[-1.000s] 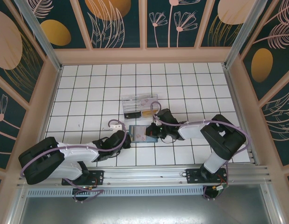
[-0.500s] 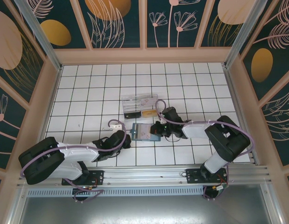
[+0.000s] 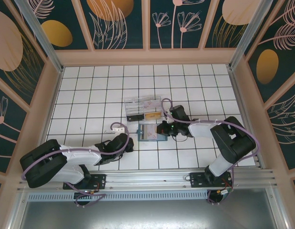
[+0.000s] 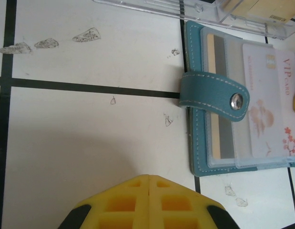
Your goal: Take the credit cards out of the card holder
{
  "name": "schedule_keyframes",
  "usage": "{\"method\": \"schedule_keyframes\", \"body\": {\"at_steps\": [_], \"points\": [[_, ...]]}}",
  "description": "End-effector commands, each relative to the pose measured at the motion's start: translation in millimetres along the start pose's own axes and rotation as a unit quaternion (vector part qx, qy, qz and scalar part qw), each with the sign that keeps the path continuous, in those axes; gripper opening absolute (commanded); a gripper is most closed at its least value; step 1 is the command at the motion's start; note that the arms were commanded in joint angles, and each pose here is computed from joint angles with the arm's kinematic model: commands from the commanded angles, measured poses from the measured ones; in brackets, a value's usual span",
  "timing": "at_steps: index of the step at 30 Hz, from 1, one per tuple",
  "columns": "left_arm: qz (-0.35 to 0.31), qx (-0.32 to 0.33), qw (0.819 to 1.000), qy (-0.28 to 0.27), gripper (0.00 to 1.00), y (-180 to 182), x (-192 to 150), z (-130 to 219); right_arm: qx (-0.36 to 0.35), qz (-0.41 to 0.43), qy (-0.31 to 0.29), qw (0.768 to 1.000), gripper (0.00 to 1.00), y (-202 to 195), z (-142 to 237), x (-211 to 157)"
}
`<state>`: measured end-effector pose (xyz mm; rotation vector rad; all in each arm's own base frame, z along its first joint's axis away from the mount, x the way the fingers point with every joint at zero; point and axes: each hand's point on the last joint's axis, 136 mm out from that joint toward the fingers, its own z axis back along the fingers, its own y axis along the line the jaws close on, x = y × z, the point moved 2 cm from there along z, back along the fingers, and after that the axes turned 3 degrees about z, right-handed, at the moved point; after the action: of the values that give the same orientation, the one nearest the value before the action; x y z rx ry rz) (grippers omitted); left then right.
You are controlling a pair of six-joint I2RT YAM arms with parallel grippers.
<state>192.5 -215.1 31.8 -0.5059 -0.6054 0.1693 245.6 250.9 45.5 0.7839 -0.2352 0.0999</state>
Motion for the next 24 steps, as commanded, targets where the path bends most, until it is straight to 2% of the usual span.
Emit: {"method": "schedule_keyframes", "body": {"at_steps": [1, 6, 13, 19, 24], "points": [[-0.003, 0.001, 1.0, 0.002, 0.0, -5, 3, -1, -0.01, 0.008, 0.01, 1.0, 0.03, -7, 0, 3], [-0.008, -0.018, 1.0, 0.003, 0.0, -17, 7, 0, 0.0, 0.01, 0.014, 1.0, 0.03, -4, 0, 5], [-0.025, -0.067, 0.997, -0.007, 0.0, -61, 25, -2, 0.011, -0.001, 0.02, 1.0, 0.03, -6, -4, -1], [-0.045, -0.06, 0.997, 0.012, 0.0, -80, 24, -26, 0.017, 0.004, 0.015, 1.0, 0.03, -2, -2, 1], [-0.046, -0.026, 0.998, 0.031, 0.0, -72, 15, -44, 0.015, 0.007, 0.016, 1.0, 0.03, -3, -3, 2]]}}
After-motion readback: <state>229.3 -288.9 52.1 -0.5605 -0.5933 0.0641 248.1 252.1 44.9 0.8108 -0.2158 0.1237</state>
